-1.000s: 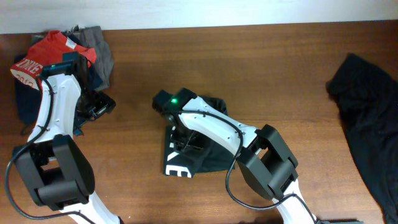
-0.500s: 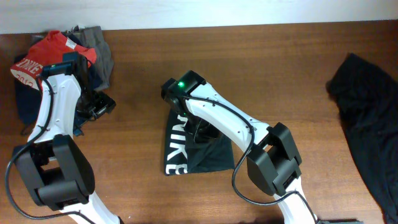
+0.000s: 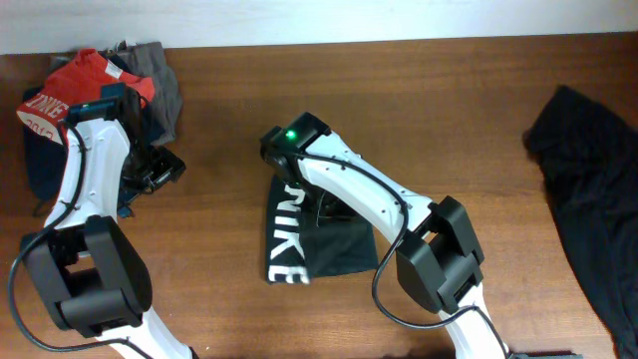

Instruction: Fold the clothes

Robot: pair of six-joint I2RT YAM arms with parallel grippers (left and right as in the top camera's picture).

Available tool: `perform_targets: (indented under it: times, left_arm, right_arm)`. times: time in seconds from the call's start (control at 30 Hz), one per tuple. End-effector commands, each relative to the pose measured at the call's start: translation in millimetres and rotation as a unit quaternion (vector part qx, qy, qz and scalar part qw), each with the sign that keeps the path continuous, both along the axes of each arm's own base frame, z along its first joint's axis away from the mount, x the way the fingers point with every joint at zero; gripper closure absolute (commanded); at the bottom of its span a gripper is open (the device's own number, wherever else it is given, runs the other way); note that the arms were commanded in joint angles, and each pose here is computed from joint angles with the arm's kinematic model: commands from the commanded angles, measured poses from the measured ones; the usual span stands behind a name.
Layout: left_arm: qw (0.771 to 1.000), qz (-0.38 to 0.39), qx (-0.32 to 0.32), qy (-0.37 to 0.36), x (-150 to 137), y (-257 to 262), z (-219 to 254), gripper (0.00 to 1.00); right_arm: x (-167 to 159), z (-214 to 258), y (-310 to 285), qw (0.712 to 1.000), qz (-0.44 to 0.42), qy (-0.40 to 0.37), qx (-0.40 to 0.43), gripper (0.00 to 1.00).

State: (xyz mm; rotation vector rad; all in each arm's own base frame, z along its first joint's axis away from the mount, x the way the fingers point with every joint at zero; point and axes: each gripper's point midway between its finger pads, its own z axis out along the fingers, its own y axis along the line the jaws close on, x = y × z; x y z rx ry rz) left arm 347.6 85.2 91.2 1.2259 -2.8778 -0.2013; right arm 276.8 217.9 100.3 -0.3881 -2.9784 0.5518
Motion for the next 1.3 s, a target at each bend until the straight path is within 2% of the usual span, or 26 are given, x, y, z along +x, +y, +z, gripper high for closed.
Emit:
perform_targets:
  times: [0.0, 0.07, 0.23, 0.33, 0.4, 0.43, 0.5, 0.53, 0.63, 0.83, 0.87, 0.93, 1.0, 1.07, 1.13, 1.27]
  left_arm:
    - [1.0, 0.004, 0.007, -0.008, -0.5, 1.3, 6.0, 0.01]
    - [1.0, 0.004, 0.007, -0.008, -0.5, 1.3, 6.0, 0.01]
    - [1.0, 0.004, 0.007, -0.009, -0.3, 1.3, 6.0, 0.01]
    - [1.0, 0.004, 0.008, -0.01, 0.6, 1.5, 6.0, 0.01]
    - [1.0, 0.004, 0.008, -0.011, 0.7, 1.5, 6.0, 0.01]
    - [1.0, 0.004, 0.008, -0.01, 0.6, 1.5, 6.0, 0.01]
    - [1.0, 0.004, 0.008, -0.01, 0.6, 1.5, 6.0, 0.01]
    - [1.0, 0.004, 0.008, -0.01, 0.6, 1.5, 6.0, 0.01]
    - [1.0, 0.004, 0.008, -0.009, 0.0, 1.4, 6.0, 0.01]
    - [1.0, 0.004, 0.007, -0.008, -0.4, 1.3, 6.0, 0.01]
    - [1.0, 0.004, 0.007, -0.009, -0.2, 1.3, 6.0, 0.01]
    - [1.0, 0.004, 0.007, -0.009, -0.1, 1.3, 6.0, 0.01]
    - [1.0, 0.004, 0.007, -0.009, -0.3, 1.3, 6.0, 0.01]
    - [1.0, 0.004, 0.007, -0.009, -0.3, 1.3, 6.0, 0.01]
    - [1.0, 0.004, 0.008, -0.009, -0.3, 1.4, 6.0, 0.01]
    - [1.0, 0.004, 0.007, -0.009, -0.3, 1.3, 6.0, 0.01]
  right_arm:
    - [6.1, 7.7, -1.7, 0.998, 0.057, 0.006, 0.01, 0.59]
    - [3.6, 7.0, 0.4, 0.996, 0.082, 0.022, 0.021, 0.46]
    - [4.1, 8.6, 1.9, 0.993, 0.111, 0.031, 0.029, 0.41]
    - [10.1, 17.6, 10.1, 0.98, 0.191, 0.038, 0.052, 0.36]
    - [14.2, 26.4, 26.6, 0.958, 0.271, 0.037, 0.082, 0.3]
    - [16.2, 28.5, 34.8, 0.947, 0.306, 0.033, 0.092, 0.25]
    - [20.8, 28.6, 53.6, 0.921, 0.373, 0.02, 0.108, 0.07]
    - [21.4, 27.8, 61.3, 0.913, 0.392, 0.015, 0.116, 0.01]
    - [9.4, 20.1, 87.2, 0.872, 0.458, 0.037, 0.169, 0.01]
    - [2.1, -2.9, 92.1, 0.868, 0.458, 0.069, 0.177, 0.01]
    - [-2.0, -5.4, 94.2, 0.867, 0.455, 0.077, 0.187, 0.01]
    - [-5.3, -9.5, 92.1, 0.867, 0.453, 0.087, 0.187, 0.14]
    - [-8.8, -15.3, 88.0, 0.868, 0.45, 0.098, 0.183, 0.31]
    - [-13.1, -20.9, 83.4, 0.871, 0.445, 0.109, 0.178, 0.58]
    - [-15.4, -23.3, 80.6, 0.873, 0.441, 0.116, 0.175, 0.71]
    - [-12.8, -23.0, 73.4, 0.894, 0.408, 0.108, 0.153, 0.82]
